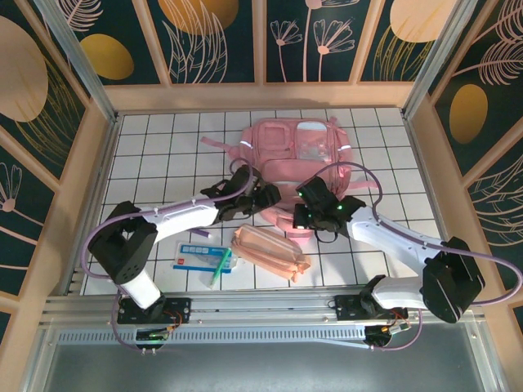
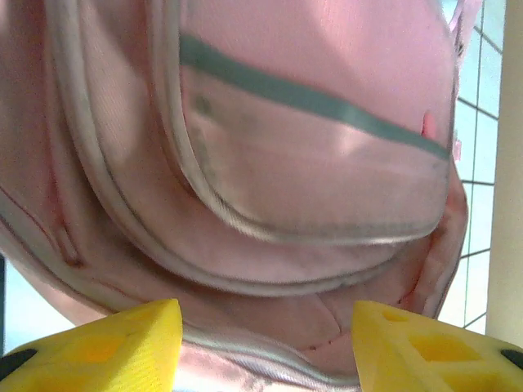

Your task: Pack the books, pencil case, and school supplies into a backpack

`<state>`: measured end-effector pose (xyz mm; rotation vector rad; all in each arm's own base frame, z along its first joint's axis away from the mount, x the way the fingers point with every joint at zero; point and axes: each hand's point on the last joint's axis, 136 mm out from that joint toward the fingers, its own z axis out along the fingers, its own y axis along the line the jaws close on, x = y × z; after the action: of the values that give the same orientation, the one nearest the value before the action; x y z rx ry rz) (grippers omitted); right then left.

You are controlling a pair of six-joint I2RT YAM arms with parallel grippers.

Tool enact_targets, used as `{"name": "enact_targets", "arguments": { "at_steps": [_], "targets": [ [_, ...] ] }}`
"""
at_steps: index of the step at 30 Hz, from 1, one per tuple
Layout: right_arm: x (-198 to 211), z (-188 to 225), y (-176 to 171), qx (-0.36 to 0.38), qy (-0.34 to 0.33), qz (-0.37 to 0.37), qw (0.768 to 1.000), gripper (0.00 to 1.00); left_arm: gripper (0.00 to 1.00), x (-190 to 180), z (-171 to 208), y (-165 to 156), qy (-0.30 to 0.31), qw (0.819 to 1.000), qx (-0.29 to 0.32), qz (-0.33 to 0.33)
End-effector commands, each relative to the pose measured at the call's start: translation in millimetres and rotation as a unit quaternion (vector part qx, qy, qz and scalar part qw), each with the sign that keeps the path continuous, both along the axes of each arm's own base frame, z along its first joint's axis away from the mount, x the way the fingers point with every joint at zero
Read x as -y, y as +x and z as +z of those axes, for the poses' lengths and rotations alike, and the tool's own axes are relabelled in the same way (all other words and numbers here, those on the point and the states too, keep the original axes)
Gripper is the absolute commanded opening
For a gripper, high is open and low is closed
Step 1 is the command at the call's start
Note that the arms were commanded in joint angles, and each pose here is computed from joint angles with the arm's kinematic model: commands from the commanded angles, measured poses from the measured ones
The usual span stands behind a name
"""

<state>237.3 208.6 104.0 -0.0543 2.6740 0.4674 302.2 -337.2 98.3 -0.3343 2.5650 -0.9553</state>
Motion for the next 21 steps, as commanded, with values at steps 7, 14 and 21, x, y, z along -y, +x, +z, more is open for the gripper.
{"name": "enact_targets", "arguments": {
  "at_steps": [7, 14, 21],
  "targets": [
    [-13.0, 23.9, 8.6, 0.028, 0.032, 0.03, 0.999, 0.0, 0.56, -2.6, -41.6, -6.7, 0.033, 0.995, -0.053, 0.074],
    [-5.2, 23.1, 10.7, 0.027, 0.022, 0.017, 0.999, 0.0, 0.63, -26.8, -33.1, -20.8, 0.063, 0.99, -0.053, 0.117],
    [-15.4, 20.5, 9.0, 0.02, 0.045, 0.03, 0.998, 0.0, 0.73, -32.1, -40.3, -41.7, 0.114, 0.984, -0.065, 0.122]
  ]
}}
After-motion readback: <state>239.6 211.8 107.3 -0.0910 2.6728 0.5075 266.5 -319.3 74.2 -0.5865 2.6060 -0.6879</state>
